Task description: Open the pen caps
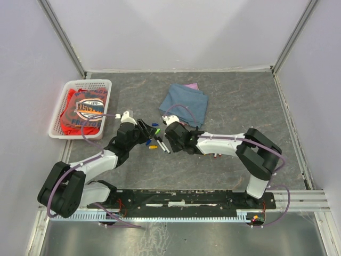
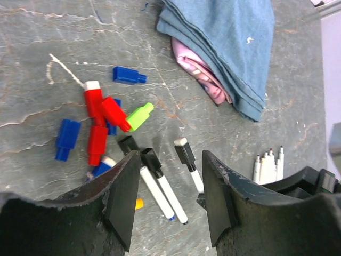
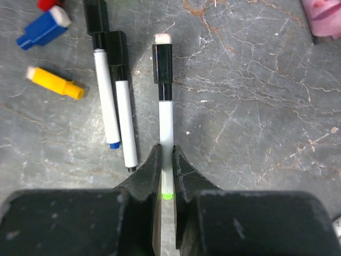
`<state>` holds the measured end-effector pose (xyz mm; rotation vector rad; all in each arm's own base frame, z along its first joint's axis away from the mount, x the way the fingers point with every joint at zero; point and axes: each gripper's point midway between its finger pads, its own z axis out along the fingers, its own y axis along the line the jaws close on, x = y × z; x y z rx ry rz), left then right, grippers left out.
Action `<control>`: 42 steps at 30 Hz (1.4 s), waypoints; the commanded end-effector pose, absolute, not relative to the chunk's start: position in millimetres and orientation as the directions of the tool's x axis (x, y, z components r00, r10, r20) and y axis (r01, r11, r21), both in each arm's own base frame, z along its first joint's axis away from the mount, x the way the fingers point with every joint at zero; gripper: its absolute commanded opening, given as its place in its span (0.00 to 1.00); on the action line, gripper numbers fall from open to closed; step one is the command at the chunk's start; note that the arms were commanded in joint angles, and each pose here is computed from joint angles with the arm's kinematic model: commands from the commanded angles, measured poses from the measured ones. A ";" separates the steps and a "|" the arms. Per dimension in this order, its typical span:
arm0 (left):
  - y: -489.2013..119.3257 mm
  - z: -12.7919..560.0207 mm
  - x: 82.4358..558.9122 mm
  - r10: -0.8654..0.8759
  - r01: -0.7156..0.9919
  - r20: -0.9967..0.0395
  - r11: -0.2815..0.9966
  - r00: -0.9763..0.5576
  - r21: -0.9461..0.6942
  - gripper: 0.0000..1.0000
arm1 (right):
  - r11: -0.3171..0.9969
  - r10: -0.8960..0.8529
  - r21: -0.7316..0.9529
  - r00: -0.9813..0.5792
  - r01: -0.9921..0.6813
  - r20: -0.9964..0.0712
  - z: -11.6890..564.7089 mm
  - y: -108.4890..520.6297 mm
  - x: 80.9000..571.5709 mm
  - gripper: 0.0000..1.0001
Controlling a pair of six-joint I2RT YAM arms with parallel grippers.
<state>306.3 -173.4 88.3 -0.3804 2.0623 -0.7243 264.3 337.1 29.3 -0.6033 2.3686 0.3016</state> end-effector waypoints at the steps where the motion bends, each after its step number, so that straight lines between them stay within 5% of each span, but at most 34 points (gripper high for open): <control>1: -198.1 119.7 317.0 -0.572 0.074 -0.607 0.692 -0.552 -0.718 0.57 | 0.848 -0.233 0.154 -0.619 -0.507 -0.750 77.3 349.5 265.6 0.01; 30: -224.6 119.1 308.7 -0.631 0.090 -0.462 0.529 -0.624 -0.844 0.58 | 0.727 -0.114 0.355 -0.613 -0.588 -0.782 119.3 376.9 244.2 0.01; 42: -227.1 117.4 302.6 -0.638 0.095 -0.435 0.495 -0.635 -0.864 0.49 | 0.727 -0.103 0.357 -0.607 -0.587 -0.788 119.0 378.8 246.8 0.01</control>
